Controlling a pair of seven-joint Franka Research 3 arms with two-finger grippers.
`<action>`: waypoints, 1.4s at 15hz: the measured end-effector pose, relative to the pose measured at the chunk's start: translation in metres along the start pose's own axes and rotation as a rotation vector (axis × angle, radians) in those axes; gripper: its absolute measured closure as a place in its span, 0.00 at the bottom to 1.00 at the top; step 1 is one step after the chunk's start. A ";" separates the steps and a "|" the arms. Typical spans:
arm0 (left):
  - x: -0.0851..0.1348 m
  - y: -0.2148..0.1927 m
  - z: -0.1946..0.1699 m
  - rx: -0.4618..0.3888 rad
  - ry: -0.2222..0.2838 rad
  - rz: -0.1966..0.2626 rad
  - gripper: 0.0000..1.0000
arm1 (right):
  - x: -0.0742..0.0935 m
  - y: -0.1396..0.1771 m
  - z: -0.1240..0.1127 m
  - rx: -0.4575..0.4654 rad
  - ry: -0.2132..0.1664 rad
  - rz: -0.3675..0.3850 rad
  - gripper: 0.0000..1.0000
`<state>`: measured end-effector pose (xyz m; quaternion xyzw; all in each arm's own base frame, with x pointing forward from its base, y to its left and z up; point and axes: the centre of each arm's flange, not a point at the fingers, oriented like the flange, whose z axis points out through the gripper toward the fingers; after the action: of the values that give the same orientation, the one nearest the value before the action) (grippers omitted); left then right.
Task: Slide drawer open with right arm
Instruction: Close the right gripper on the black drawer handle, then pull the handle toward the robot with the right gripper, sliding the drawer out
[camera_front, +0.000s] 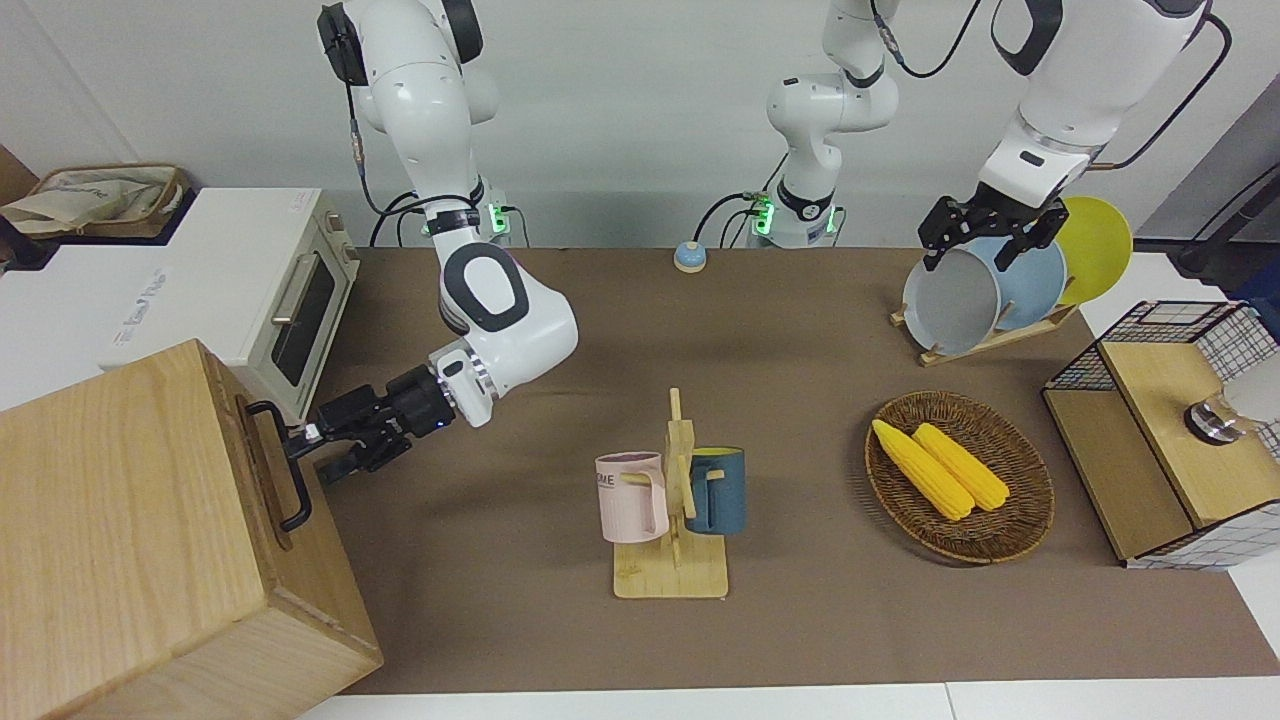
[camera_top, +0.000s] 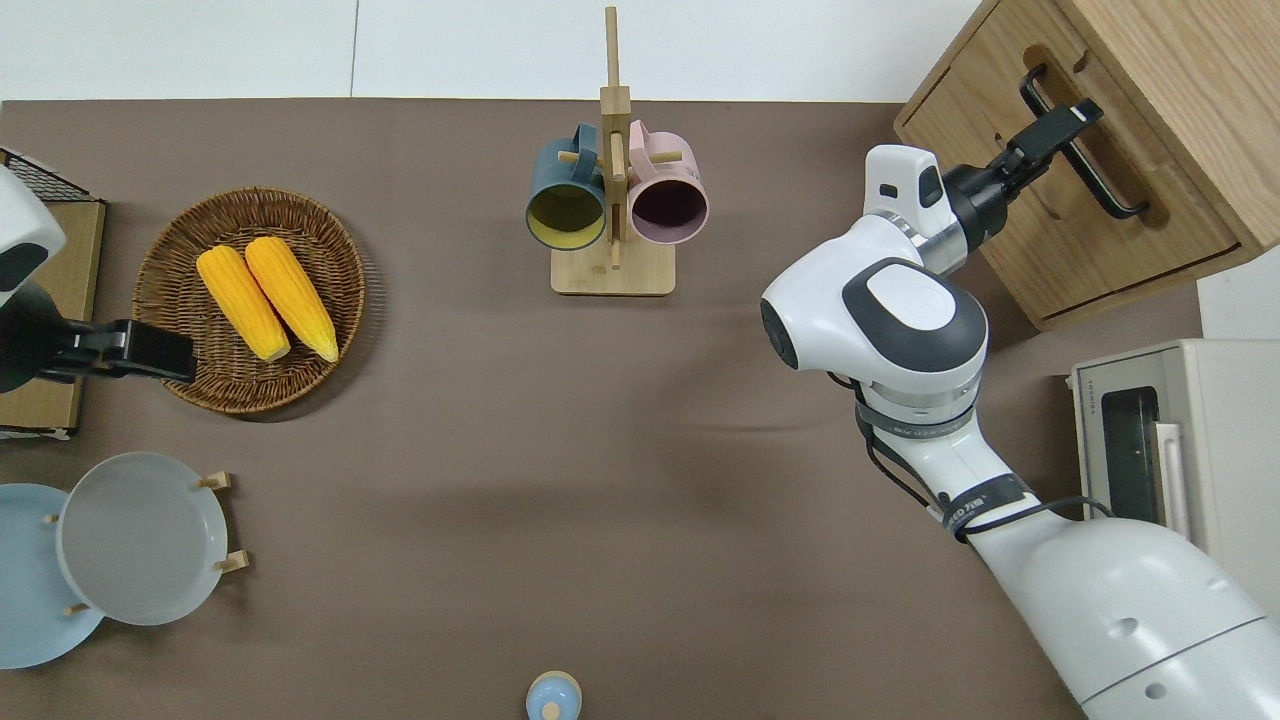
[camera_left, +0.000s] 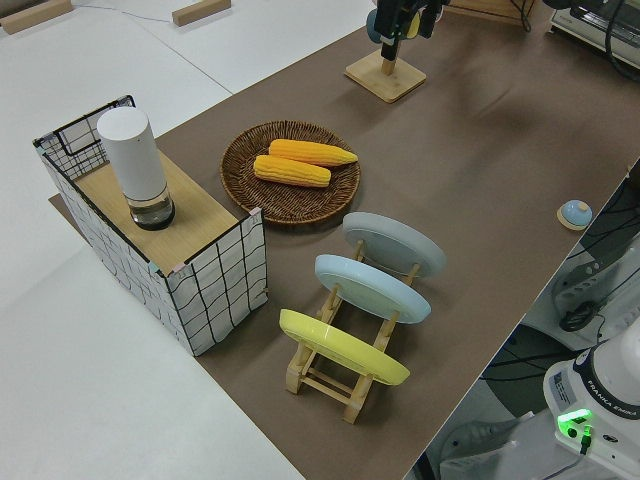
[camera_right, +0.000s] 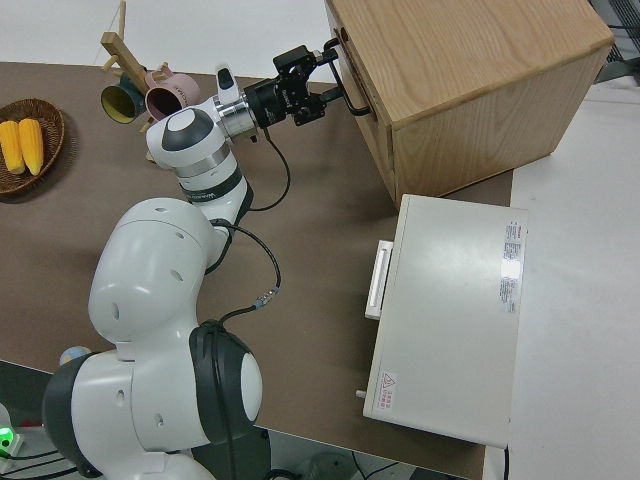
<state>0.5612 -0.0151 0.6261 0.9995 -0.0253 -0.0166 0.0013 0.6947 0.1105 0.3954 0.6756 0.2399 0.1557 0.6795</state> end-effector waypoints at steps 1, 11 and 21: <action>0.000 0.000 0.000 0.000 0.000 0.000 0.00 | 0.000 0.001 0.000 0.000 0.001 0.002 0.27; 0.000 0.000 0.000 0.000 0.000 0.000 0.00 | 0.003 0.005 -0.005 0.039 -0.005 0.052 0.81; 0.000 0.000 0.000 0.000 0.000 0.000 0.00 | 0.015 0.009 -0.083 0.069 -0.040 0.060 0.81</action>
<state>0.5612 -0.0151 0.6261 0.9995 -0.0253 -0.0166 0.0013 0.6637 0.1884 0.4046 0.7086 0.2111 0.1543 0.6553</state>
